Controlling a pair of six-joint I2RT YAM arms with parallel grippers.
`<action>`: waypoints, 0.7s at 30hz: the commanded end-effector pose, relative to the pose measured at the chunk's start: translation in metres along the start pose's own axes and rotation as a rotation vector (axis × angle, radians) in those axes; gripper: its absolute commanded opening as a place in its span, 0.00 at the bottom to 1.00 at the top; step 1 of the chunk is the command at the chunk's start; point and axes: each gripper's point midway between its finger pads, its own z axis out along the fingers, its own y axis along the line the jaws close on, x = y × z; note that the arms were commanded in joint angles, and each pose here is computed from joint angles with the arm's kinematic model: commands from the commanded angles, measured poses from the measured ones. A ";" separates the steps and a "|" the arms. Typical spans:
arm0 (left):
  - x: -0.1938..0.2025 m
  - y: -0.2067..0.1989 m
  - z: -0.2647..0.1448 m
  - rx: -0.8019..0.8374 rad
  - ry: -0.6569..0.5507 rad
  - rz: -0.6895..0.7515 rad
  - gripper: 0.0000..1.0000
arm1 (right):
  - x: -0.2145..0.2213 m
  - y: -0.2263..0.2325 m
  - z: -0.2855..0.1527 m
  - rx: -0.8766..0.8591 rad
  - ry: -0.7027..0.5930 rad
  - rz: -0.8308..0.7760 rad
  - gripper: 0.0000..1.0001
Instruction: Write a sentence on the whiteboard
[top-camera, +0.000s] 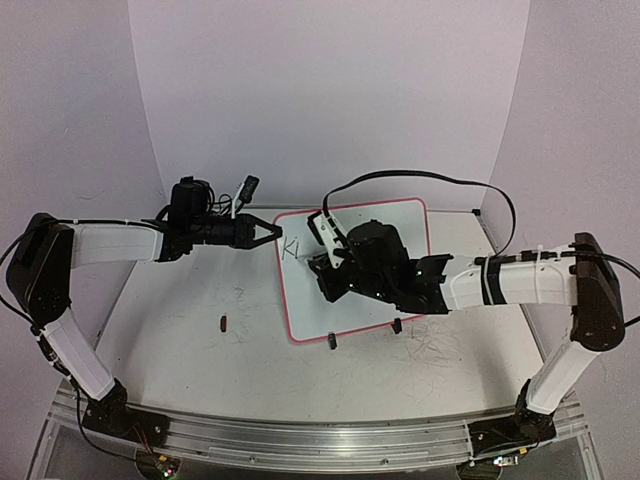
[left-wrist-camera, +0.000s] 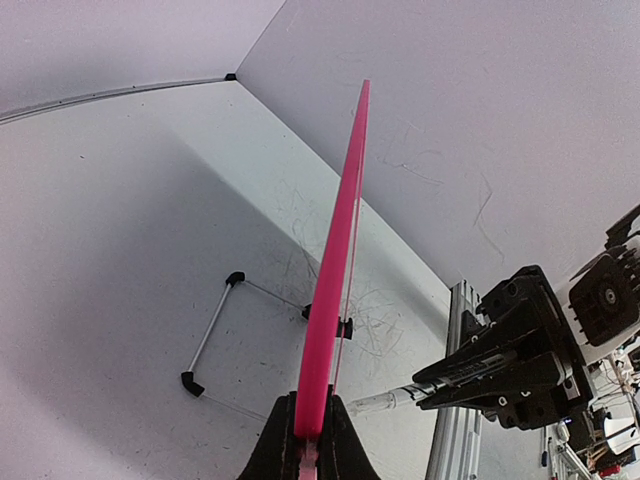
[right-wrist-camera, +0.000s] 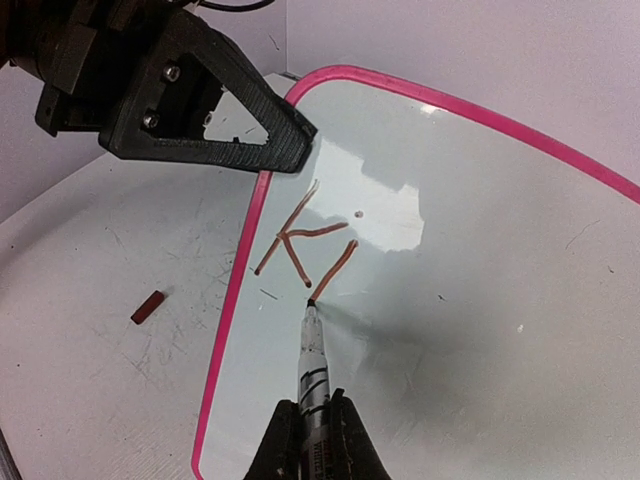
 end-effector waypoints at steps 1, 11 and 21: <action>-0.014 -0.014 -0.006 0.008 -0.038 0.067 0.00 | -0.028 -0.002 -0.015 -0.013 -0.068 0.038 0.00; -0.015 -0.016 -0.007 0.011 -0.039 0.070 0.00 | -0.052 -0.015 -0.021 0.029 -0.131 0.047 0.00; -0.014 -0.015 -0.007 0.011 -0.037 0.068 0.00 | -0.056 -0.020 -0.016 0.058 -0.138 0.042 0.00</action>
